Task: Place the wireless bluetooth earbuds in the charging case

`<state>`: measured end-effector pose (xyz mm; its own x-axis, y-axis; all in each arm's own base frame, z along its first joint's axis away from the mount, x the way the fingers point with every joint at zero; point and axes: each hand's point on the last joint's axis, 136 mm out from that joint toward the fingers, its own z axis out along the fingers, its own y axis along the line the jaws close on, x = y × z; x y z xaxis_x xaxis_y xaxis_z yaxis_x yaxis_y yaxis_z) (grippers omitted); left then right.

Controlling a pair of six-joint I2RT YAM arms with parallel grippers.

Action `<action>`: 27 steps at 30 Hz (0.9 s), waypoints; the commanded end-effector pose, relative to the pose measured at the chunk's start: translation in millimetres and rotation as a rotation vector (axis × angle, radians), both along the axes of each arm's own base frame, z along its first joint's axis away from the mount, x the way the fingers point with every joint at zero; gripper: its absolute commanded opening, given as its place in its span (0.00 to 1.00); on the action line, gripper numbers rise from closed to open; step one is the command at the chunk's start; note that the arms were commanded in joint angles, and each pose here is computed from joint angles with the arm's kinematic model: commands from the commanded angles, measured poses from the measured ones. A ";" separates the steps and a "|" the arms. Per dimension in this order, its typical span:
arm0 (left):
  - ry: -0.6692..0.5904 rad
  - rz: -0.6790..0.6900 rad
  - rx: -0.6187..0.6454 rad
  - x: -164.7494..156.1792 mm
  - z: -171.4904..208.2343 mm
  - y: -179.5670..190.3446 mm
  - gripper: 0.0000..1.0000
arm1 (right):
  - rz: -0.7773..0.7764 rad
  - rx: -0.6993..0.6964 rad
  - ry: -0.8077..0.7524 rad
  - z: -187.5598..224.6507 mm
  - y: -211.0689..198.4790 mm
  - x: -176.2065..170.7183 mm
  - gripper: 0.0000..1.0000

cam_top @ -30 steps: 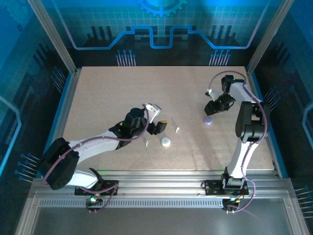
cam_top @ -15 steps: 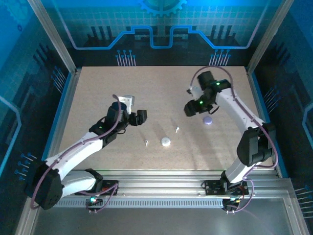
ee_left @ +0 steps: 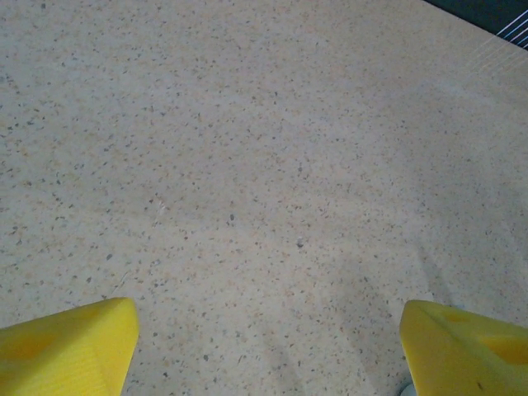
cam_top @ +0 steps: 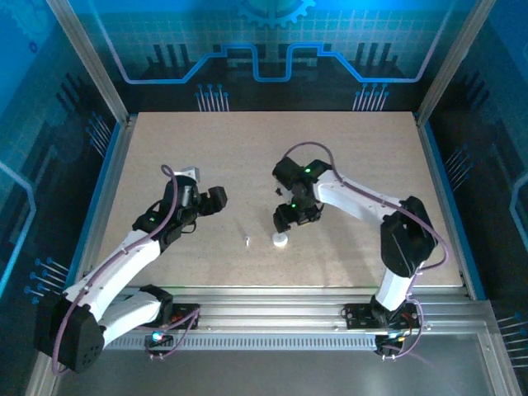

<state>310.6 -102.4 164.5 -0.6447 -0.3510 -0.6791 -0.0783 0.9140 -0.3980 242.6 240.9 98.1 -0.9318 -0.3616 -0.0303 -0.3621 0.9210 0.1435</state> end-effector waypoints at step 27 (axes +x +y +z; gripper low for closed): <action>0.051 0.012 -0.025 -17.6 -14.0 12.9 0.84 | 0.024 -0.102 0.117 -67.5 42.1 4.9 0.70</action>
<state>298.2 -90.2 154.3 -0.6607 -0.3675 -0.6546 -0.1048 0.9086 -0.4044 251.0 279.9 34.9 -0.9231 -0.3720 0.0974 -0.3630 0.9265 0.0989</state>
